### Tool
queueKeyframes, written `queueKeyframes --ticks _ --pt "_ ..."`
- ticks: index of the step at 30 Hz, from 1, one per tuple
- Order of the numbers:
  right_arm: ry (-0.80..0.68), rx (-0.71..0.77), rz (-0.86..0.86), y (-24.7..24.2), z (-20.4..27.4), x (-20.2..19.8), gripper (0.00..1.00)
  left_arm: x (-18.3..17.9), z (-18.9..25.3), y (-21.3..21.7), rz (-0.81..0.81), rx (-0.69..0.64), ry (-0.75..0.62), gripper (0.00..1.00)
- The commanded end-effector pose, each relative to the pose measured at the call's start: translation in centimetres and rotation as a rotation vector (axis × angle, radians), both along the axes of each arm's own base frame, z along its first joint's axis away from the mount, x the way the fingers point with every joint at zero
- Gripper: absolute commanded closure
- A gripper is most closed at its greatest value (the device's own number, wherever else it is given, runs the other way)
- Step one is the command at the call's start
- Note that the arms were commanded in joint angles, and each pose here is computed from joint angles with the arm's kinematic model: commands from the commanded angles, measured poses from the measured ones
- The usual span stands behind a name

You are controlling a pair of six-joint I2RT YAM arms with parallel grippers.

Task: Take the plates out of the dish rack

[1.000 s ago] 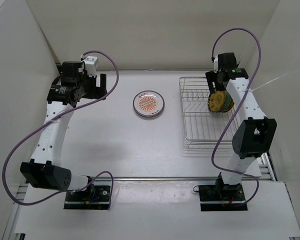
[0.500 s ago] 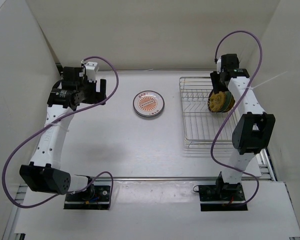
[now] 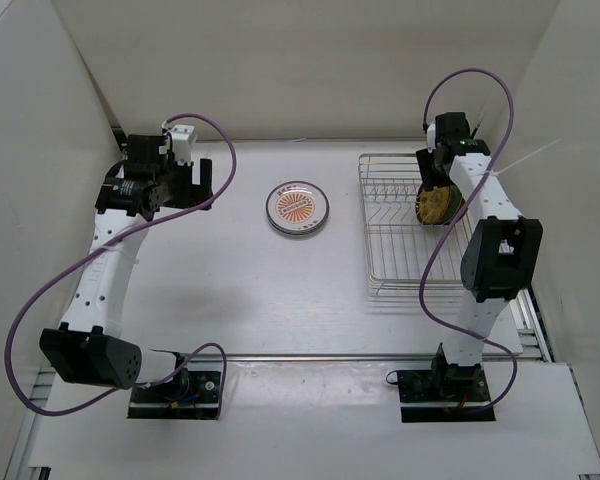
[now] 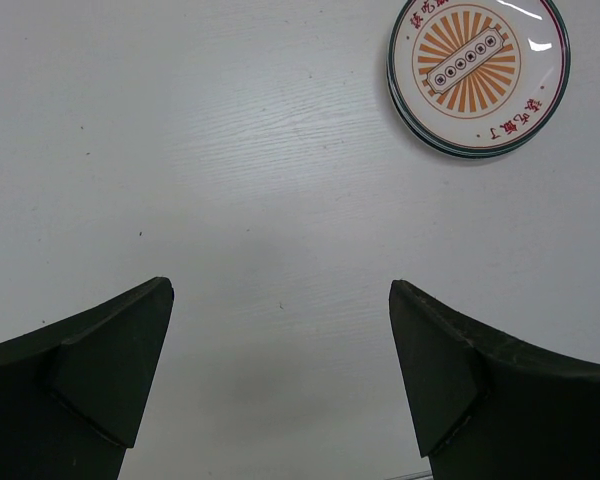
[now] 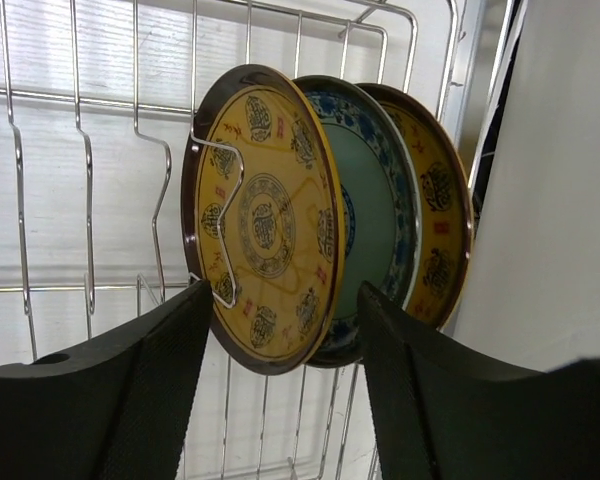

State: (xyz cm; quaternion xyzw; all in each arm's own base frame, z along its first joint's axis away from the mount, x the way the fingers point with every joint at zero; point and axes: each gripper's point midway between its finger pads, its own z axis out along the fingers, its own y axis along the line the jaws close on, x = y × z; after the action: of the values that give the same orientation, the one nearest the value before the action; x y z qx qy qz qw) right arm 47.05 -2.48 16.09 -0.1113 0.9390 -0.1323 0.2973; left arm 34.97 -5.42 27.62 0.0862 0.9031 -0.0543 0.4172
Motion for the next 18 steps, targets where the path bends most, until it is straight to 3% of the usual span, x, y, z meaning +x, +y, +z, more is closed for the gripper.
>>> queueKeyframes --ticks 1,4,6,7,8,15,18 --pt "-0.012 0.02 0.003 0.4 -0.6 0.9 0.37 -0.1 0.4 0.3 0.015 -0.016 -0.013 0.0" --pt "0.008 0.019 0.003 0.4 -1.2 0.7 0.48 -0.1 0.4 0.4 0.015 -0.016 -0.013 0.0" --pt "0.02 0.019 0.003 0.4 -1.8 0.7 0.64 -0.1 0.4 0.4 0.015 -0.016 -0.013 0.0" --pt "0.029 0.018 0.002 0.3 -1.9 0.5 0.64 -0.1 0.4 0.4 0.015 -0.016 -0.013 0.0" --pt "0.019 0.025 -0.006 0.4 -1.6 0.7 0.74 0.0 0.4 0.7 0.024 -0.016 -0.013 0.0" --pt "-0.011 0.02 -0.083 -0.3 0.7 0.1 0.83 0.1 0.1 0.3 0.01 -0.027 -0.002 0.0" --pt "-0.014 -0.021 -0.135 -0.9 1.2 -0.3 0.95 0.2 -0.2 0.2 0.004 -0.032 0.009 0.0"
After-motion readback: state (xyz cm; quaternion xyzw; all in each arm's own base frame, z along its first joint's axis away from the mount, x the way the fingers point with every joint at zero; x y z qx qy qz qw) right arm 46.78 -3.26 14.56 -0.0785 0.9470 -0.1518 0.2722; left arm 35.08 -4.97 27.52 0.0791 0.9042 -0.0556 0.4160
